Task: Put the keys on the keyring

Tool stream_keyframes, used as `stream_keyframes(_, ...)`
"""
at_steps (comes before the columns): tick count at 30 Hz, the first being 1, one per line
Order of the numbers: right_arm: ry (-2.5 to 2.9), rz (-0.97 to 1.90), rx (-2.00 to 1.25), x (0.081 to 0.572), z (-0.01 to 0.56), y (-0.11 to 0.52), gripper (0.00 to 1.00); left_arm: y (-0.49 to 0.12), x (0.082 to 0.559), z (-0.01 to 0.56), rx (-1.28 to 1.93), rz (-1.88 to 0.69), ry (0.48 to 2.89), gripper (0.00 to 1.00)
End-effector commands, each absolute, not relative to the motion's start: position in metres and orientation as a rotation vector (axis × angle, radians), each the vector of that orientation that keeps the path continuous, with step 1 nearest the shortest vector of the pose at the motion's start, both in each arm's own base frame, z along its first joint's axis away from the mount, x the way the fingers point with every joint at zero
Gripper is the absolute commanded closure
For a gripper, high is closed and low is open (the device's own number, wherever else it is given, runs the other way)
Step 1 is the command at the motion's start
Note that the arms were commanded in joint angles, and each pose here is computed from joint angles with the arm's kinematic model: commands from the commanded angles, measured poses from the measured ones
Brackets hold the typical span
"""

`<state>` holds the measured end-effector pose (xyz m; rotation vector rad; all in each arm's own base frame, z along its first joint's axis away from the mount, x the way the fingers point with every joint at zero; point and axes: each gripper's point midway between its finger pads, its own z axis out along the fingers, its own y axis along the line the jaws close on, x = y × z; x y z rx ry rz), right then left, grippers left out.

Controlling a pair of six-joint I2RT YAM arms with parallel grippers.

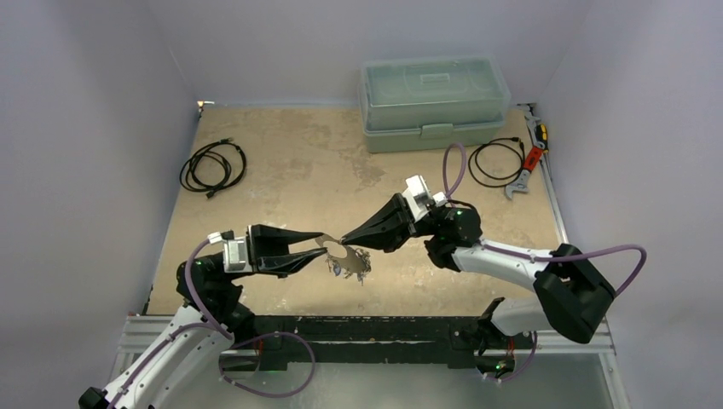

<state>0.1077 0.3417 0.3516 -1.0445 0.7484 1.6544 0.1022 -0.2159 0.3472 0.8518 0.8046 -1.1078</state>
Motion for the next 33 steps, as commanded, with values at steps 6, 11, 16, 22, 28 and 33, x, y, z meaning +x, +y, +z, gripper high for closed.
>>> stream_keyframes(6, 0.324, 1.553, -0.969, 0.083, 0.417, 0.315, 1.0, -0.22, 0.109, 0.344, 0.829, -1.12, 0.821, 0.71)
stream_keyframes(11, 0.325, 1.56, -0.961, 0.083, 0.418, 0.318, 1.0, -0.221, 0.11, 0.341, 0.832, -1.125, 0.831, 0.71)
stream_keyframes(16, 0.319, 1.566, -0.962, 0.083, 0.419, 0.323, 1.0, -0.223, 0.112, 0.339, 0.833, -1.129, 0.839, 0.72)
stream_keyframes(22, 0.318, 1.582, -0.977, 0.082, 0.417, 0.329, 1.0, -0.224, 0.112, 0.337, 0.838, -1.132, 0.845, 0.76)
stream_keyframes(28, 0.312, 1.59, -0.982, 0.08, 0.417, 0.333, 1.0, -0.225, 0.113, 0.334, 0.842, -1.131, 0.856, 0.79)
stream_keyframes(33, 0.307, 1.604, -0.999, 0.077, 0.416, 0.338, 1.0, -0.225, 0.115, 0.333, 0.841, -1.125, 0.863, 0.8)
